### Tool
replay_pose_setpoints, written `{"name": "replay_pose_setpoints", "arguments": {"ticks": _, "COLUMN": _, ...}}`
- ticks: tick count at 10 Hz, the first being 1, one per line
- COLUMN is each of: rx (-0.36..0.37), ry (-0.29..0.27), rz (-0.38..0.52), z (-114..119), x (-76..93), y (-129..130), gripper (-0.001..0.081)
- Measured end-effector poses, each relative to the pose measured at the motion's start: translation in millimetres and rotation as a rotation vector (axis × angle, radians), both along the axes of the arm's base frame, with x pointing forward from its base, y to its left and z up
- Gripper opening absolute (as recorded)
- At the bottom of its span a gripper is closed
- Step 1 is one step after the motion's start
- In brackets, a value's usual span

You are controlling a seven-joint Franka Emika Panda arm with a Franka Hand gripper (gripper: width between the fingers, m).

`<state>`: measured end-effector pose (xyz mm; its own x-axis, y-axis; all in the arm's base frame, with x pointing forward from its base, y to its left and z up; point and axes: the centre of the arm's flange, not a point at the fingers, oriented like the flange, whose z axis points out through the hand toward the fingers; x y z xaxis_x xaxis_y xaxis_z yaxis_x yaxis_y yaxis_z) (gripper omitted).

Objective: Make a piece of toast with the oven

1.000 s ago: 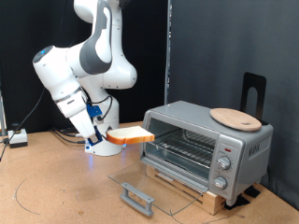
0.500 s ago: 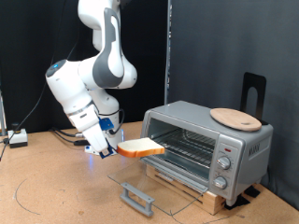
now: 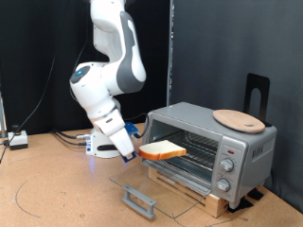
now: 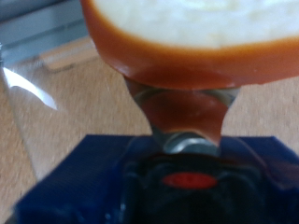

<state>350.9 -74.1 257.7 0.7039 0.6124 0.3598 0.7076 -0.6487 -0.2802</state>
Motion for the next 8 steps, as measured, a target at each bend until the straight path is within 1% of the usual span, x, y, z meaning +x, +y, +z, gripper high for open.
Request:
{"name": "replay_pose_setpoints", "arguments": {"ticks": 2, "rx": -0.022, "ry": -0.024, "rz": 0.035, "z": 2.3, "x": 1.6, "y": 21.3, "gripper": 0.0409}}
{"name": "replay_pose_setpoints", "arguments": {"ticks": 4, "rx": -0.066, "ry": -0.055, "rz": 0.083, "z": 7.5, "x": 3.7, "y": 42.8, "gripper": 0.0409}}
{"name": "replay_pose_setpoints", "arguments": {"ticks": 7, "rx": -0.121, "ry": -0.121, "rz": 0.105, "z": 22.1, "x": 9.1, "y": 69.8, "gripper": 0.0409}}
{"name": "replay_pose_setpoints", "arguments": {"ticks": 8, "rx": -0.158, "ry": -0.153, "rz": 0.109, "z": 27.5, "x": 11.1, "y": 76.5, "gripper": 0.0409}}
